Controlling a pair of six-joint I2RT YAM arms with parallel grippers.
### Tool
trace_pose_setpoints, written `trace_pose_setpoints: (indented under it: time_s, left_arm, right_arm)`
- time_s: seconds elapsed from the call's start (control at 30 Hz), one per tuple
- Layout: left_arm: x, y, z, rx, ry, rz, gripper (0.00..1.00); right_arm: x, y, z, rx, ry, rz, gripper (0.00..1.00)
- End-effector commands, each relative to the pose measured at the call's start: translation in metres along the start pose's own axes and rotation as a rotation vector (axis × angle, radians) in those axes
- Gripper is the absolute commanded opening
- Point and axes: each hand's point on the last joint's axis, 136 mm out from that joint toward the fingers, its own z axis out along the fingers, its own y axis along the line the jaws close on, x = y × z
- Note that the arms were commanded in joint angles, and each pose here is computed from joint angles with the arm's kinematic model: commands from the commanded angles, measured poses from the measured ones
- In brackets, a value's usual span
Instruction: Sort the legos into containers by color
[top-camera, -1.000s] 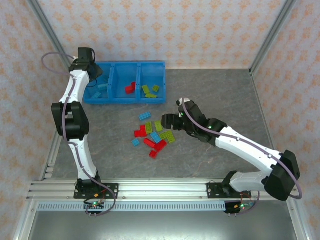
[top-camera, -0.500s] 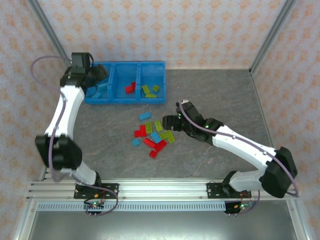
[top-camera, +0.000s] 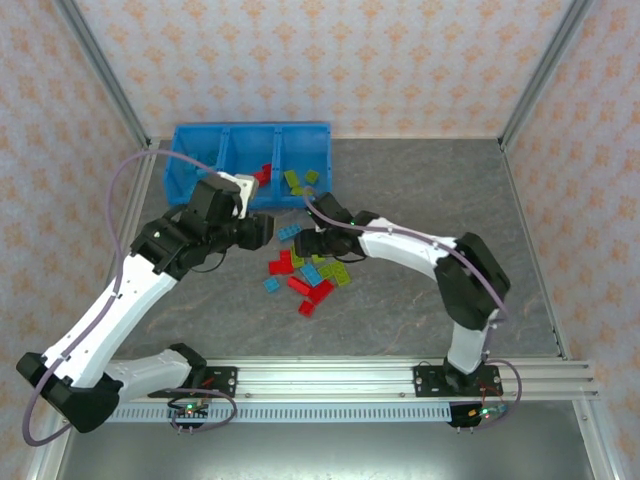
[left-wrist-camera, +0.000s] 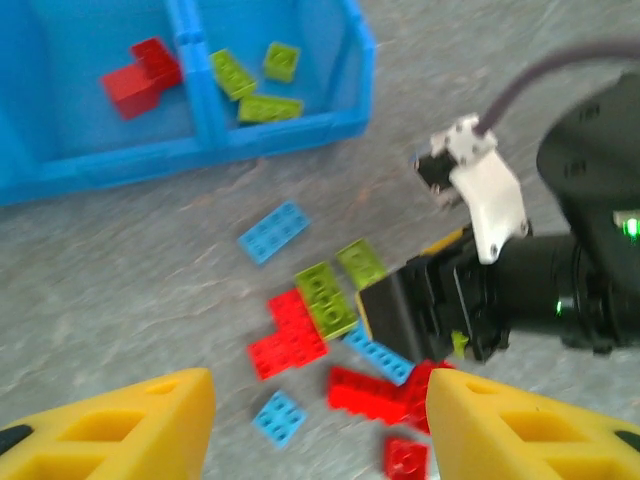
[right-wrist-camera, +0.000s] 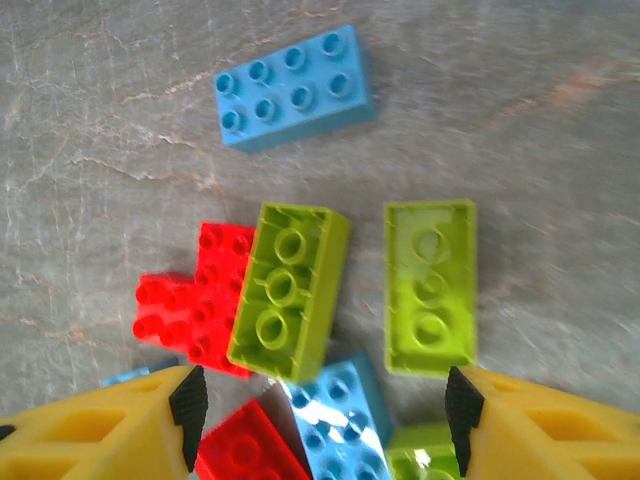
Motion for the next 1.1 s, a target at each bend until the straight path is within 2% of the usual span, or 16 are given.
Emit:
trace_pose_setpoints:
  time_s: [0.0,0.1,0.2,0.33,0.57,0.7,0.8,0.93,1.07]
  left_arm:
    - [0.019,0.035,-0.010,-0.167,0.016,0.102,0.59]
    - [0.022,0.051,-0.005,-0.253,0.001,0.111,0.59]
    - [0.026,0.057,-0.004,-0.290,0.038,0.120,0.59]
    - [0.034,0.060,-0.001,-0.299,0.052,0.127,0.59]
    - [0.039,0.065,-0.001,-0.320,0.058,0.133,0.59]
    - [0.040,0.069,-0.001,-0.341,0.060,0.136,0.59]
    - [0.041,0.070,0.000,-0.348,0.065,0.137,0.59]
    - [0.040,0.072,-0.002,-0.361,0.053,0.127,0.59]
    - [0.038,0.073,-0.006,-0.357,0.030,0.115,0.58]
  right_arm:
    - [0.005,0.010,0.015,-0.013,0.078,0.023,0.66]
    - [0.003,0.007,0.031,0.022,0.100,0.048,0.63]
    - [0.008,0.002,0.046,0.048,0.133,0.071,0.60]
    - [0.022,0.011,0.059,0.005,0.194,0.090,0.54]
    - [0.036,0.005,0.075,0.053,0.228,0.091,0.50]
    - [0.034,0.007,0.074,0.039,0.204,0.099,0.37]
    - [0.022,0.012,0.061,0.024,0.149,0.085,0.26]
    - [-0.004,0.022,0.022,-0.021,0.002,0.044,0.22]
    - [-0.055,0.027,-0.039,-0.038,-0.297,-0.017,0.16]
